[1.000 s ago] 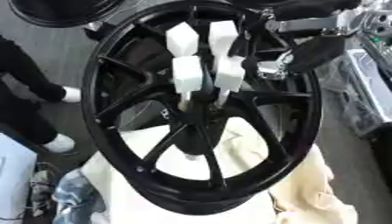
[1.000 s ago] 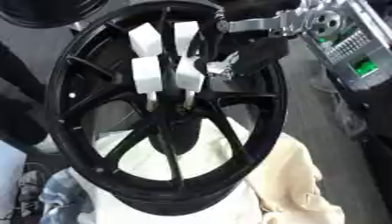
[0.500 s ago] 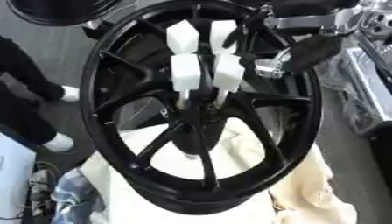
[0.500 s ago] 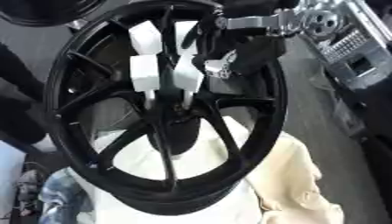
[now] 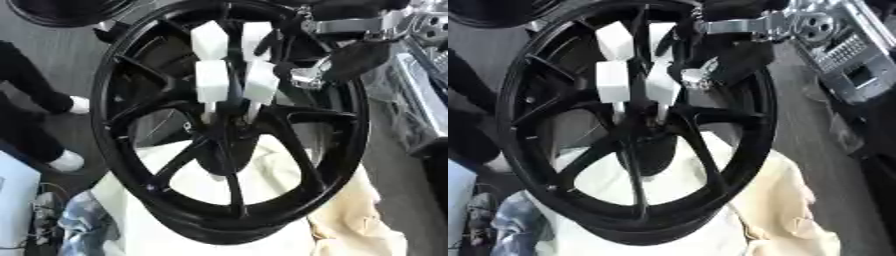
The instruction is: Pull the pin out of the wheel hub.
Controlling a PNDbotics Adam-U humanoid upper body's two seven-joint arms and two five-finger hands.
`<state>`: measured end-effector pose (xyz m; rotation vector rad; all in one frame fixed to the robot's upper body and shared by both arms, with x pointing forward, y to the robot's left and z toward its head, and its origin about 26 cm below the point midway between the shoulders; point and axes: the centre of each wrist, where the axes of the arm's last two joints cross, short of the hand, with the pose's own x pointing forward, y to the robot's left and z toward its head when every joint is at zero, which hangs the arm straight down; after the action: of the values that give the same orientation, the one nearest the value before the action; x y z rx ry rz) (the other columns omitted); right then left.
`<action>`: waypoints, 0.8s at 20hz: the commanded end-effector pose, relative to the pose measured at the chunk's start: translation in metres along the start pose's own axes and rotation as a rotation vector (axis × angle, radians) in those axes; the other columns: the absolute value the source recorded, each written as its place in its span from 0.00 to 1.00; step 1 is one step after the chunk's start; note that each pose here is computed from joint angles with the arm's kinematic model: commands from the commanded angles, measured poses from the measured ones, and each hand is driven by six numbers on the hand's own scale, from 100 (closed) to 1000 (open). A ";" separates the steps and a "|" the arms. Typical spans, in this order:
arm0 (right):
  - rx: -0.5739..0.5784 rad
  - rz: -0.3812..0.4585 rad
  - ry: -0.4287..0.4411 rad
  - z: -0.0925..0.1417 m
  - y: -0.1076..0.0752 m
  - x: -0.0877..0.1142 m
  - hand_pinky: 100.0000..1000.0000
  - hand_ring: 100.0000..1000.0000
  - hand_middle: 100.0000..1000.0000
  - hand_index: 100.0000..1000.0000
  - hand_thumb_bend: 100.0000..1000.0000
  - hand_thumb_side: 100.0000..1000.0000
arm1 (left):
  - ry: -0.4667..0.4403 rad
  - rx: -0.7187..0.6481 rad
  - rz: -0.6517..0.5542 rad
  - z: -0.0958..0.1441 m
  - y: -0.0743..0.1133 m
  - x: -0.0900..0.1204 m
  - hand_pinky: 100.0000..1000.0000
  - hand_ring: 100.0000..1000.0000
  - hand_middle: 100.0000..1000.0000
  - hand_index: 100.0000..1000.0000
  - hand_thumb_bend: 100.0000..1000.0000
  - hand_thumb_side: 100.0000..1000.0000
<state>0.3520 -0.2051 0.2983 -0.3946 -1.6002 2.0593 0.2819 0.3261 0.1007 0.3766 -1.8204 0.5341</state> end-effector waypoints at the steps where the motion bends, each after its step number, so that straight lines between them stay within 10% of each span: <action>1: -0.007 0.028 0.003 0.004 -0.007 0.003 0.81 0.67 0.61 0.85 0.00 0.89 | -0.019 -0.006 -0.004 -0.002 0.001 0.005 0.67 0.66 0.68 0.65 0.12 0.89; 16: -0.010 0.044 -0.003 -0.004 -0.002 0.003 0.81 0.68 0.62 0.86 0.00 1.00 | -0.016 0.000 -0.006 -0.001 0.003 0.003 0.67 0.66 0.68 0.65 0.12 0.90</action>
<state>0.3527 -0.1989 0.2935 -0.4022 -1.6151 2.0771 0.2807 0.3266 0.0991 0.3772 -1.8173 0.5327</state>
